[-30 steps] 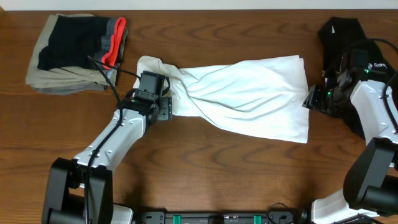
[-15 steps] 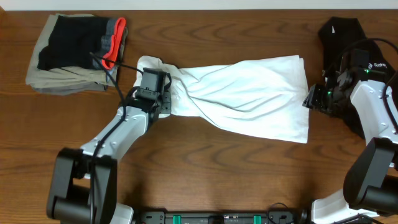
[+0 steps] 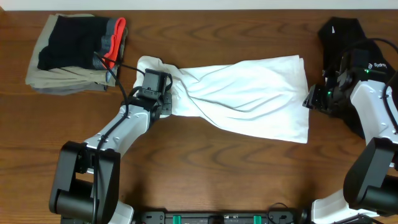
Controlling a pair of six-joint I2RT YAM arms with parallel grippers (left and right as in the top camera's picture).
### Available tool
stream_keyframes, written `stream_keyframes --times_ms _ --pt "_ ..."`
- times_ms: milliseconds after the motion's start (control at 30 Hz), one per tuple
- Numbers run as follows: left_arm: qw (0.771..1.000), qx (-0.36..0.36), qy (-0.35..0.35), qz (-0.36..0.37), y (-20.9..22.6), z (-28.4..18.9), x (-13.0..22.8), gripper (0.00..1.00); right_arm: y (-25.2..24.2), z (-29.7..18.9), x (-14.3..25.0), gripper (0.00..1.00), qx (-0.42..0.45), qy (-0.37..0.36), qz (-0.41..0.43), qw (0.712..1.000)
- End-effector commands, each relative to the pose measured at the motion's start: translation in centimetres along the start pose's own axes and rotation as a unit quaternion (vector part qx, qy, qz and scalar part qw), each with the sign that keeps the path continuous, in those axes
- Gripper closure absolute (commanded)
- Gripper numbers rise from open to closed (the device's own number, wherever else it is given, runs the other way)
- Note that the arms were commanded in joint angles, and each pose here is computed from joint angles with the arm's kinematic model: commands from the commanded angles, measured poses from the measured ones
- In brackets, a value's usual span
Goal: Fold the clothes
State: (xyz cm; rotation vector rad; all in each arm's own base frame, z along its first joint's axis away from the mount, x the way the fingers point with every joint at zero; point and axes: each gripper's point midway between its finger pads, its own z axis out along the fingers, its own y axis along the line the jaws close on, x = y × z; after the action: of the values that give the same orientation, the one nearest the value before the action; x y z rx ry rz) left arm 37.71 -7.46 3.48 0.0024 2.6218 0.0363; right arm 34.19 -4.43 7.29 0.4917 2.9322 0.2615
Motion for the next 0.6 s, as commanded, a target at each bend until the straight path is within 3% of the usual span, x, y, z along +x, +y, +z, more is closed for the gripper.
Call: stream_keyframes --times_ms 0,567 --pt "1.0 0.0 0.007 0.003 0.0 0.4 0.4 0.74 0.8 -0.7 0.0 0.48 -0.004 -0.01 -0.003 1.0" --pt "1.0 0.003 -0.011 0.0 -0.3 0.5 -0.8 0.81 0.7 -0.7 0.2 0.48 -0.003 -0.005 -0.003 1.0"
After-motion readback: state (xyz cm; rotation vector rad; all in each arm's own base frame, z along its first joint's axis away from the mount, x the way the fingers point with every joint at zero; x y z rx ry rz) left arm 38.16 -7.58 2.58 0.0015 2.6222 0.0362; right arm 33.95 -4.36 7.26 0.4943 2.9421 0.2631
